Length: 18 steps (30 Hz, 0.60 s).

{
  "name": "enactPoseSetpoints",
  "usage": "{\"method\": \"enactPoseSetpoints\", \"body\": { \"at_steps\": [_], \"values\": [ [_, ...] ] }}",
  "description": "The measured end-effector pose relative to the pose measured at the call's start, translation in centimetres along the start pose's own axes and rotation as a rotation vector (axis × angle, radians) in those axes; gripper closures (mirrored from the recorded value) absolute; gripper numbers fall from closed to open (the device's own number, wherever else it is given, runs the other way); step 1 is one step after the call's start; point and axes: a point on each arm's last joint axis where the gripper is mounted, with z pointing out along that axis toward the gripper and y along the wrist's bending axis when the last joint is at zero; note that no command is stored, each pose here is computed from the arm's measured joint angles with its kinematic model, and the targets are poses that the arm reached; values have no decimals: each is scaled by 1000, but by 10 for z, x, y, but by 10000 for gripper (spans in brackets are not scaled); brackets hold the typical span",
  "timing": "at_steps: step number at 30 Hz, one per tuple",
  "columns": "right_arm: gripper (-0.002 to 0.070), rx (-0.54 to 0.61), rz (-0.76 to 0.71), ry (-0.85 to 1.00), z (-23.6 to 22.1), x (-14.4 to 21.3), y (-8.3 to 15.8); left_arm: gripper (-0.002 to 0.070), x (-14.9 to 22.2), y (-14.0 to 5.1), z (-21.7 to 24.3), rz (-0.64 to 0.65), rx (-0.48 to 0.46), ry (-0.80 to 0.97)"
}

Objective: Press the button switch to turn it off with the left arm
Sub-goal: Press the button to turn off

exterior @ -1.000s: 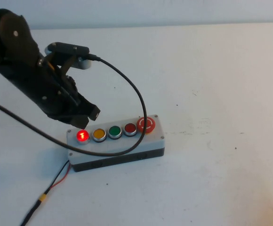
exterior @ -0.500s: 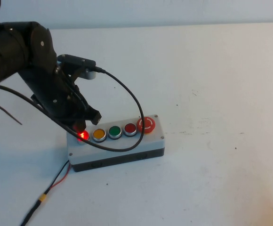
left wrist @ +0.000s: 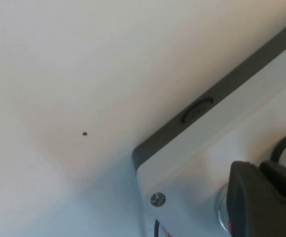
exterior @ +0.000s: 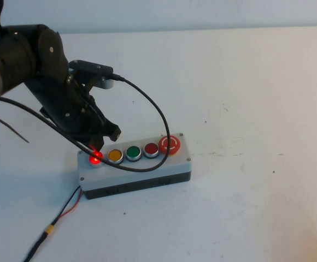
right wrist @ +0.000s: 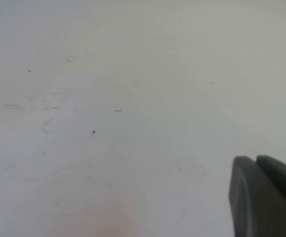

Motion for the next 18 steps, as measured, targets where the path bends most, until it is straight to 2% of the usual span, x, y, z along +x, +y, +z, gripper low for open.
{"method": "enactPoseSetpoints", "body": {
  "at_steps": [11, 18],
  "values": [
    [692, 0, 0, 0, 0, 0, 0, 677, -2, 0, 2, -4, 10, 12],
    [692, 0, 0, 0, 0, 0, 0, 677, 8, -5, -40, 14, -49, -122]
  ]
}}
